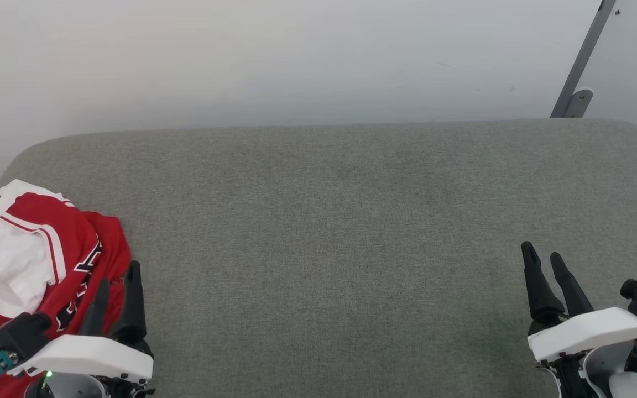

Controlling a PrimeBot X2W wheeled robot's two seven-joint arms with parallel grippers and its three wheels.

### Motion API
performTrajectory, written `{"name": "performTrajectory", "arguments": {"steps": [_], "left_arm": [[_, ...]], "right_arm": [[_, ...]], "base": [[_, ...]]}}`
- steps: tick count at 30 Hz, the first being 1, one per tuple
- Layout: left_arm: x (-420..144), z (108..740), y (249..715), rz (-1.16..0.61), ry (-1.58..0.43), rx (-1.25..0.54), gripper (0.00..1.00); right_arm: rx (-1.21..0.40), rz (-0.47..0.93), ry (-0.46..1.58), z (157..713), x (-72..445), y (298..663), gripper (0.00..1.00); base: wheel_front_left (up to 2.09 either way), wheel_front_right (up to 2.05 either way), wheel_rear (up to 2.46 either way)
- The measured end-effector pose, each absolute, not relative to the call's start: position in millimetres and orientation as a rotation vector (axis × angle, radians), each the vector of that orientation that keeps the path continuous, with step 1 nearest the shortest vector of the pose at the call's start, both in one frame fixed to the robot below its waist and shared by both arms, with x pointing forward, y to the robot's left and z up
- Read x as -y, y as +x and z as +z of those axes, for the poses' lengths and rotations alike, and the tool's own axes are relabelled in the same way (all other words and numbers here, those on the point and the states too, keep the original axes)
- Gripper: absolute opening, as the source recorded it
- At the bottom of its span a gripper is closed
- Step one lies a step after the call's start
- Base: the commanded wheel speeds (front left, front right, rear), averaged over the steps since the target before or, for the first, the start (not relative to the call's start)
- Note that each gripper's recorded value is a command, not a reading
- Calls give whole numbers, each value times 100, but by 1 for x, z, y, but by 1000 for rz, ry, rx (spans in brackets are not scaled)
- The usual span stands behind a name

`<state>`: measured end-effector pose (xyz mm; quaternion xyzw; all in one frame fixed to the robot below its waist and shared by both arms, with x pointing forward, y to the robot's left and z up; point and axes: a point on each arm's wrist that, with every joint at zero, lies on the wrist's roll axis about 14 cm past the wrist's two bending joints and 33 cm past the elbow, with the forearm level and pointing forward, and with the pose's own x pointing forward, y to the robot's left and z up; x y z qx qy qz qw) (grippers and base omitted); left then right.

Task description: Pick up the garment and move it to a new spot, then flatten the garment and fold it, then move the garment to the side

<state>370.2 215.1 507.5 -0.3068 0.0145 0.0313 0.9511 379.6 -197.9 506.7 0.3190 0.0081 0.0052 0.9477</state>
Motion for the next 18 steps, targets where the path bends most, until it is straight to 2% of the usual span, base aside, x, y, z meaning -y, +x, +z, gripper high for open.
{"name": "performTrajectory", "arguments": {"steps": [18], "left_arm": [[-213,519,363,29,-430,46,100]], "right_arm": [[25,19,450,514,199,378,100]], "base": [[0,0,0]]}}
